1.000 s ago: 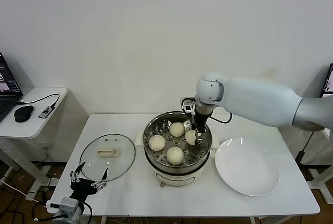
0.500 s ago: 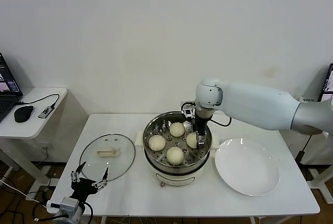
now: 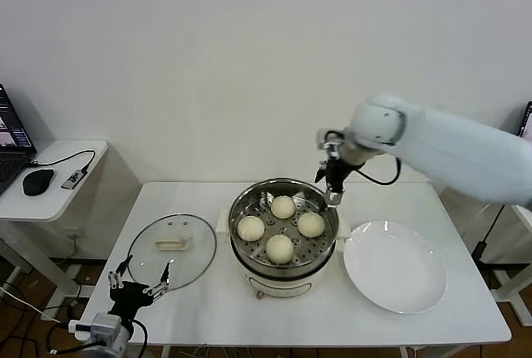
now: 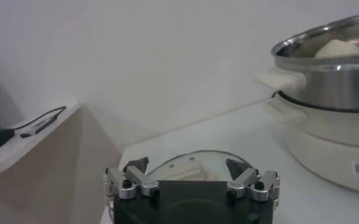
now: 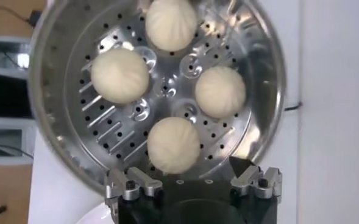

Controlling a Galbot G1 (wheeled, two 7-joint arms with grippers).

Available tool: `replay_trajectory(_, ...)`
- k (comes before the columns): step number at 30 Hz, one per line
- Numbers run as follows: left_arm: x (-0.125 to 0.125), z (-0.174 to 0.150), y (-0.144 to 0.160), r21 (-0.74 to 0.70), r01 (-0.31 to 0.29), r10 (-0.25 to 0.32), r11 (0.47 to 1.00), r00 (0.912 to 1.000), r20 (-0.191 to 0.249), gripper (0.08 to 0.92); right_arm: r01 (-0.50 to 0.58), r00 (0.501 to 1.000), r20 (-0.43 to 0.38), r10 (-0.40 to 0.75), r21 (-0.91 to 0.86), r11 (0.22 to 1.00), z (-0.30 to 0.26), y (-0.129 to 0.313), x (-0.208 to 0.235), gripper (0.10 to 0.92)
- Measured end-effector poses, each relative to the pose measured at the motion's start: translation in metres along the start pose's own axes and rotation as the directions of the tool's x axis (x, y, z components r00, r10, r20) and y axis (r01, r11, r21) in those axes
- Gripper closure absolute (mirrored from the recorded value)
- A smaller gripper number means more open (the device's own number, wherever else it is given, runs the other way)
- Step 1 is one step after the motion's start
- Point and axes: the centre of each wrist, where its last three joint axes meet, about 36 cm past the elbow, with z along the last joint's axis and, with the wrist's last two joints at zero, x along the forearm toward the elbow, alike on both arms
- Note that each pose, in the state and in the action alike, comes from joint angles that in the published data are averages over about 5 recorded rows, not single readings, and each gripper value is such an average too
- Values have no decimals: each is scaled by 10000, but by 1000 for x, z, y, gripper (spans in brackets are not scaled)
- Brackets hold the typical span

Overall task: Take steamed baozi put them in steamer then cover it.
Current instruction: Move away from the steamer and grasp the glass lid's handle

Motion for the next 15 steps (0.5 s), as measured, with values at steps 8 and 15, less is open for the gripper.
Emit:
replay_trajectory(8,3,0,-11,1055,187,-205,9942,9997,161,177,-2728,9024,2857,3225,-2005,9409,68,50,27,200)
replay_trajectory(15,3,-1,-17,1466,242,-304,9889,9987,405,177,-3643,7267,4388,5286,-4062,8380,100,101,14,200)
